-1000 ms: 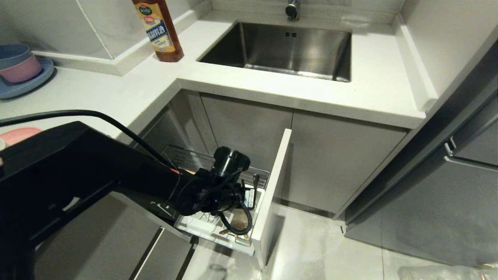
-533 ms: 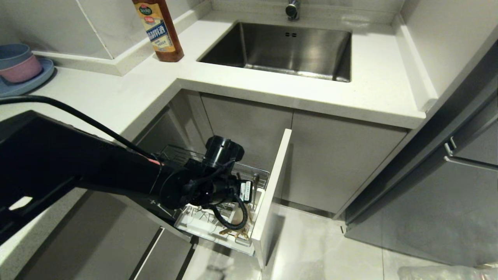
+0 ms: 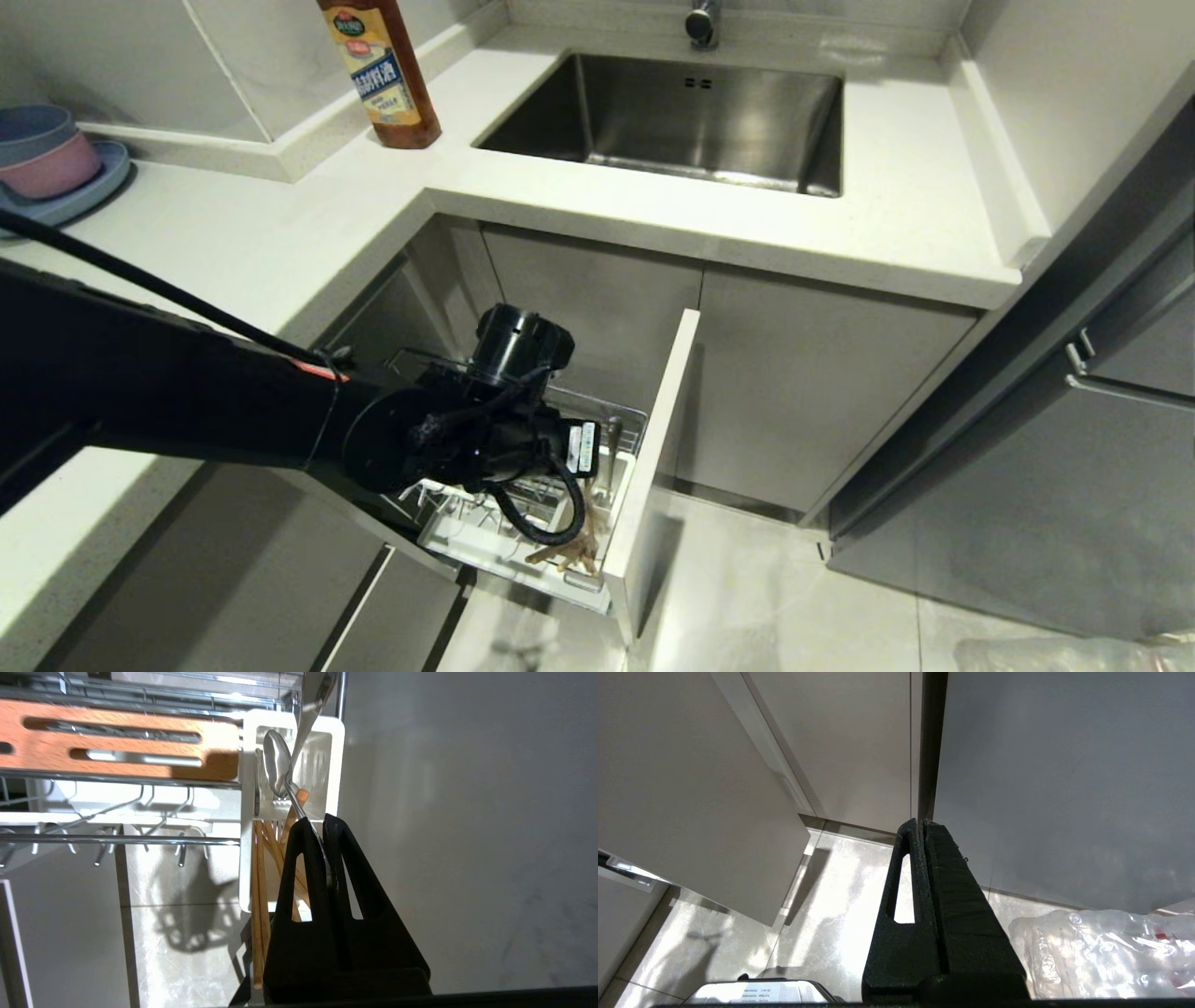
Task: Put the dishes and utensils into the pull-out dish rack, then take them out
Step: Take the spoon out of the cupboard
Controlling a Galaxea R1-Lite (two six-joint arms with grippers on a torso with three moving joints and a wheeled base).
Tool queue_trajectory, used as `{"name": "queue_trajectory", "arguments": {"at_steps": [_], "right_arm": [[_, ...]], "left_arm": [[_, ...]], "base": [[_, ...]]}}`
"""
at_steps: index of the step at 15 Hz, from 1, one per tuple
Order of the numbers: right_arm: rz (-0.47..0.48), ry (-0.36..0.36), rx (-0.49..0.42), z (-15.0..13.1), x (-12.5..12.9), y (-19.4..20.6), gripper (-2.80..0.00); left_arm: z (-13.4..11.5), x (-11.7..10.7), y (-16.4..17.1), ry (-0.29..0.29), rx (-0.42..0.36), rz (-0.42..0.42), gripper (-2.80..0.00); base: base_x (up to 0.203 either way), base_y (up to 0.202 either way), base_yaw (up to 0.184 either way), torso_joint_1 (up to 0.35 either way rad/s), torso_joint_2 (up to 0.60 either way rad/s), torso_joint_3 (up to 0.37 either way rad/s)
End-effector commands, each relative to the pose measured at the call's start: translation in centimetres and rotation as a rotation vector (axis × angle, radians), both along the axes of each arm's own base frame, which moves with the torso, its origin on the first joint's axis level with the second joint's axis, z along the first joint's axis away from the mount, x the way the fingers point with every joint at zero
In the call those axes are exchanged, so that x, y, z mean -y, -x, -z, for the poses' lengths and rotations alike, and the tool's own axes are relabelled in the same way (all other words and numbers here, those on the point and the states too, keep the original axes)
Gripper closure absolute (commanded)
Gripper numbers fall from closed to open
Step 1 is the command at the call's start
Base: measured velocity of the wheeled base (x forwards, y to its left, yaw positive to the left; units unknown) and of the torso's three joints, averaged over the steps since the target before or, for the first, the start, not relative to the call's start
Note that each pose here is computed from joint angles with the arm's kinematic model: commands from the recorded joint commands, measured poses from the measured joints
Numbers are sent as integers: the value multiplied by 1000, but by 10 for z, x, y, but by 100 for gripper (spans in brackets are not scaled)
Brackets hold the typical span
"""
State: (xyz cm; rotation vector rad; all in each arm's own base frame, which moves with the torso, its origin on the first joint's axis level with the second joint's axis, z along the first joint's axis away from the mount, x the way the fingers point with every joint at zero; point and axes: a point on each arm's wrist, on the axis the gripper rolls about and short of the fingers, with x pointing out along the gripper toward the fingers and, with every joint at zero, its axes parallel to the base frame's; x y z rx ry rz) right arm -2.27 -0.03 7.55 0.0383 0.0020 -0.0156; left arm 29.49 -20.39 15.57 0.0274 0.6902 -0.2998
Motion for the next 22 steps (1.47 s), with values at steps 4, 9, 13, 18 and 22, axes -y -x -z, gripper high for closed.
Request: {"name": "queue_trajectory", "arguments": {"at_steps": [4, 9, 13, 18, 22], "right_arm": [[0, 0, -1, 0, 0, 0, 0], [0, 0, -2, 1, 0, 0, 0], [0, 0, -2, 1, 0, 0, 0], [0, 0, -3, 1, 0, 0, 0], [0, 0, -2, 1, 0, 0, 0]], "left_arm": [[-17, -5, 6, 27, 40, -5, 0], [-30, -10, 13, 32, 62, -14, 0], [-45, -14, 23, 47, 65, -11, 0], [-64, -20, 34, 88, 110, -14, 0], [-83, -29, 44, 123, 161, -15, 0]], "base": [[0, 0, 0, 0, 0, 0], [0, 0, 0, 0, 0, 0], [0, 0, 0, 0, 0, 0], [0, 0, 0, 0, 0, 0], [0, 0, 0, 0, 0, 0]]}}
